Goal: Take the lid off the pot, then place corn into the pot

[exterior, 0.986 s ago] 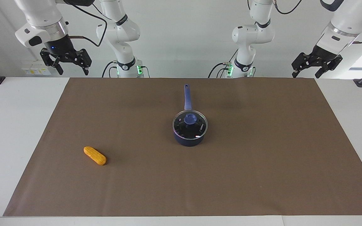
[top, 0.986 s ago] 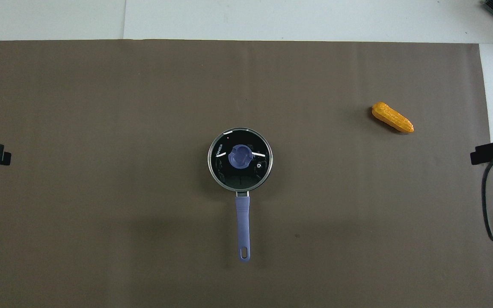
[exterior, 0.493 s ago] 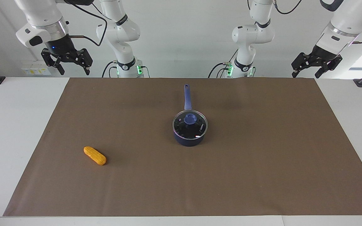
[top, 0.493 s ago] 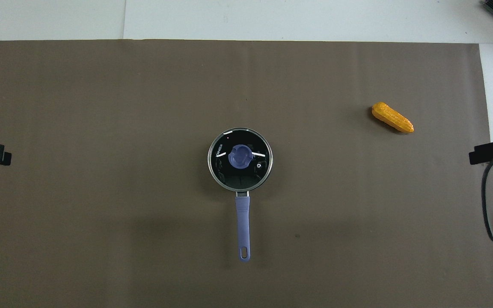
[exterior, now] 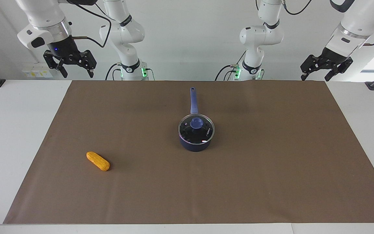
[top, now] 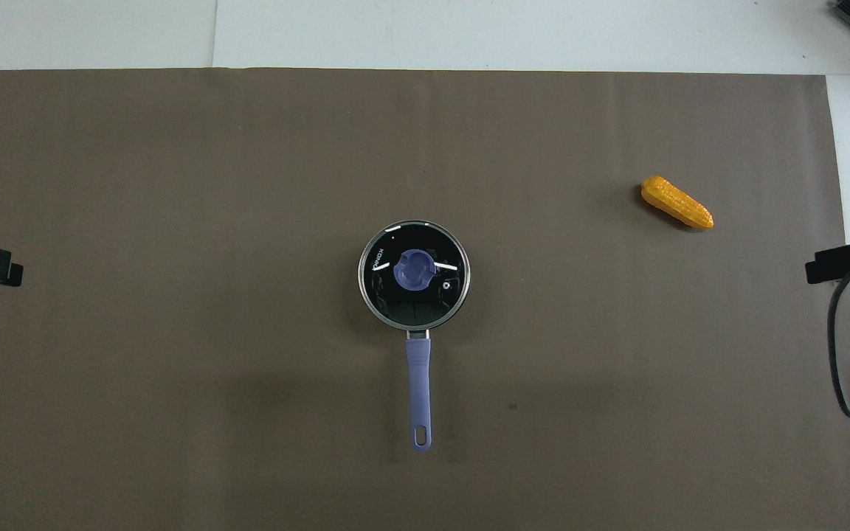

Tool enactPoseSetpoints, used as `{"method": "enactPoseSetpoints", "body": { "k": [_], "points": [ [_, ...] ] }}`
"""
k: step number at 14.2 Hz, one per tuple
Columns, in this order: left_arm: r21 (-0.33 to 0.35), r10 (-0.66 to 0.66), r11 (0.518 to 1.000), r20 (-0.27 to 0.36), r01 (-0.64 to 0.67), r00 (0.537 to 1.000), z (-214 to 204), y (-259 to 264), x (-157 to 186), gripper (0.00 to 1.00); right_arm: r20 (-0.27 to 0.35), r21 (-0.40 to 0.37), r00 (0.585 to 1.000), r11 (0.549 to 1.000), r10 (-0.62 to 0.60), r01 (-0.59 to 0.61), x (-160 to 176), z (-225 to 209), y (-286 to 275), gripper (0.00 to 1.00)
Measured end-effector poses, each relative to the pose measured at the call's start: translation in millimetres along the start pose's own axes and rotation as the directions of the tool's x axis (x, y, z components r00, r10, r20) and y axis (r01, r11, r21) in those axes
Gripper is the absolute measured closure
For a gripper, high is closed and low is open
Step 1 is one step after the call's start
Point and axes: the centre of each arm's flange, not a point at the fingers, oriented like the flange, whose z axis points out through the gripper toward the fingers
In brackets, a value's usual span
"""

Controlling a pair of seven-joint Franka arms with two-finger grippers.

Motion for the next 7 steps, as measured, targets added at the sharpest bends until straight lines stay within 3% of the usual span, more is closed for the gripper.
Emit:
{"method": "enactPoseSetpoints", "body": {
  "k": [7],
  "points": [
    [0.0,0.03,1.0,0.016,-0.03,0.999,7,13,1,0.0,0.001,0.001,1.0,1.0,0.005,-0.005,0,0,3,0.0]
  ]
}}
